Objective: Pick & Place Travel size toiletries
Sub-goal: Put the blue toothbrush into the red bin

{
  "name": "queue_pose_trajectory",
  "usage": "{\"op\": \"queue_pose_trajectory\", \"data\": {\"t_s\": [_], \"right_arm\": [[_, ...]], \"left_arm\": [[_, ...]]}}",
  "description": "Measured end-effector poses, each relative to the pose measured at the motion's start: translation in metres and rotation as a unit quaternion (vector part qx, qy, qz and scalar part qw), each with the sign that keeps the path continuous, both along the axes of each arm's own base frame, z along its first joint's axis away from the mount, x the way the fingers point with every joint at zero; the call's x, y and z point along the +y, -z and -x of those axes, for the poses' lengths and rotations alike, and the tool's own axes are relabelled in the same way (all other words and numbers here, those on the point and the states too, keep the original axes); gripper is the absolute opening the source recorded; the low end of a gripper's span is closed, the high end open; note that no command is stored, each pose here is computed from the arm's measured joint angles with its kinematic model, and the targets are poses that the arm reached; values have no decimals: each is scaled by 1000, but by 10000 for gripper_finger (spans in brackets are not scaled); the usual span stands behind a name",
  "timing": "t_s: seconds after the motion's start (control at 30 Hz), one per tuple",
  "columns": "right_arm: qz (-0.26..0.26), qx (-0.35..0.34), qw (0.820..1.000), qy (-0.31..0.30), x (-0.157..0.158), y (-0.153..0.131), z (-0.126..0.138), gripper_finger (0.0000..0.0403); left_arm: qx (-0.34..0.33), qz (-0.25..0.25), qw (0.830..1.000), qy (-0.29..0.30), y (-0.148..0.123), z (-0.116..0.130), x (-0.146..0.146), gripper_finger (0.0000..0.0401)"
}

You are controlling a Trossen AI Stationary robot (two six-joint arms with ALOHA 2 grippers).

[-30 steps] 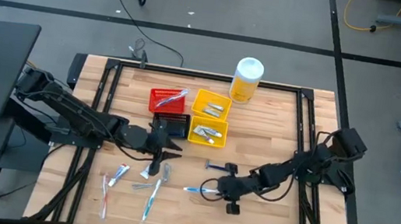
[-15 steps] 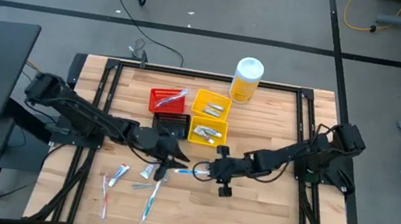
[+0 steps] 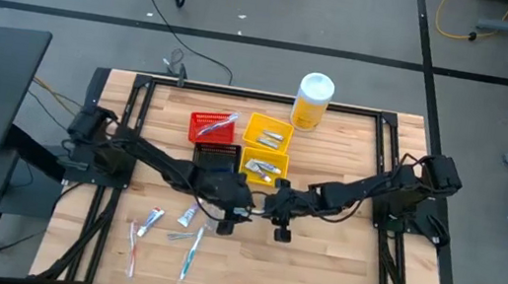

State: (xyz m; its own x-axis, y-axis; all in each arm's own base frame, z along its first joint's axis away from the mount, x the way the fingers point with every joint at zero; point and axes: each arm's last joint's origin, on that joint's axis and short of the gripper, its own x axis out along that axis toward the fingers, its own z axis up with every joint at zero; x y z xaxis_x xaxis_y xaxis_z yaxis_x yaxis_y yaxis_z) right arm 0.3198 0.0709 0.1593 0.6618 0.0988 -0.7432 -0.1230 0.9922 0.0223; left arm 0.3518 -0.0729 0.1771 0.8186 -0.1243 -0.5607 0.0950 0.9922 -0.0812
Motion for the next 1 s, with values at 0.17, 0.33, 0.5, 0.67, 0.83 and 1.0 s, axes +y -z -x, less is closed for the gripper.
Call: {"op": "queue_pose_trajectory", "data": {"t_s": [0.17,0.33,0.5,0.67,0.83,1.0], "right_arm": [[0,0,1000,4,-2,0,-1,96],[-3,-12,1000,4,-2,-2,-2,96],[-8,-38,999,5,-1,-5,-6,96],[-9,-42,999,8,-4,-6,-7,96],[-13,-58,998,11,-5,-8,-9,96],[-14,-63,998,11,-5,-9,-10,96]], "left_arm": [[11,2,1000,-3,6,-7,-1,193],[30,-13,999,-26,9,-5,5,182],[49,-20,998,-25,12,-4,8,178],[48,-35,998,-16,12,-4,9,178],[47,-40,998,-17,12,-4,9,143],[45,-51,998,-18,12,-4,11,65]]}}
